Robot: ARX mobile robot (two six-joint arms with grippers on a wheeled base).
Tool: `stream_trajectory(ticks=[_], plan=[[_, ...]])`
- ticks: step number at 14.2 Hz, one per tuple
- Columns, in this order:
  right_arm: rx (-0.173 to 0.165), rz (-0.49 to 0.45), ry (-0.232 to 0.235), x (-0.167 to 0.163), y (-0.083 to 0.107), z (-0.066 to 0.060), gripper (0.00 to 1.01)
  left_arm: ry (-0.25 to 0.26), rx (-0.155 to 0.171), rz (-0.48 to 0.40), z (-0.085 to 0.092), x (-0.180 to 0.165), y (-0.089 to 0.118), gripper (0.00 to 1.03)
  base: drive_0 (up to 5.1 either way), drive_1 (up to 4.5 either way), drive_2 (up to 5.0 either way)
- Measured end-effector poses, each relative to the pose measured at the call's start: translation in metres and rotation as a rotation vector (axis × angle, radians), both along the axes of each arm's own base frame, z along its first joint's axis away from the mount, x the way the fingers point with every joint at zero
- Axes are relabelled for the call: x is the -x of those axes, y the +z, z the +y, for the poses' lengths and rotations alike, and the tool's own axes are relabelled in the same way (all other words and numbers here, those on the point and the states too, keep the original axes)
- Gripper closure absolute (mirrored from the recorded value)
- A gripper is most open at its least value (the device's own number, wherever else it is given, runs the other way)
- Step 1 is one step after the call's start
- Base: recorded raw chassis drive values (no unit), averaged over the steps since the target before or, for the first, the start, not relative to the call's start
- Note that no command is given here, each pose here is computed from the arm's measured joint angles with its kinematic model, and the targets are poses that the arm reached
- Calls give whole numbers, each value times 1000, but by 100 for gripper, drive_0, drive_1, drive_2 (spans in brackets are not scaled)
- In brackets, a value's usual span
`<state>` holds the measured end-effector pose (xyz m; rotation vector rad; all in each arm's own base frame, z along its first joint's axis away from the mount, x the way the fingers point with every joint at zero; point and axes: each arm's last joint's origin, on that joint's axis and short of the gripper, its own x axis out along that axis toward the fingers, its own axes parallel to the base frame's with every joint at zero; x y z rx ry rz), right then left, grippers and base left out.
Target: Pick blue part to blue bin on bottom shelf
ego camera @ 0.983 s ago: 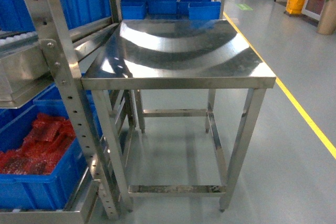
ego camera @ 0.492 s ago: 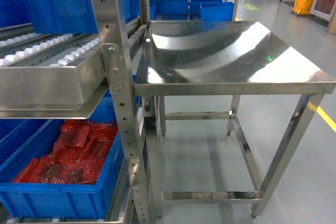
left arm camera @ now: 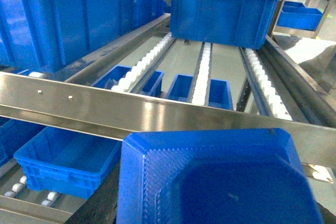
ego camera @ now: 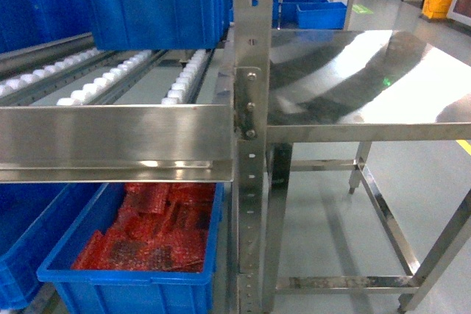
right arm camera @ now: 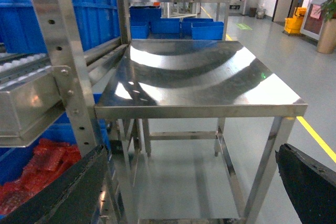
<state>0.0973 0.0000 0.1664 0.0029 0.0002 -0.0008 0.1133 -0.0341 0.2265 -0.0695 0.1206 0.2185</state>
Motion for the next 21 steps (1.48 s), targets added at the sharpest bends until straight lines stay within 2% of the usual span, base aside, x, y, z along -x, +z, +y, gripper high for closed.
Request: stream_trajectory(ticks=[17, 21], plan=[[0, -3, 1, 0, 0, 0, 3, 0, 0, 1, 0, 0, 0, 59, -494, 283, 206], [0, 2, 4, 0, 0, 0, 3, 7, 1, -1, 0, 0, 0, 59, 0, 0, 0]])
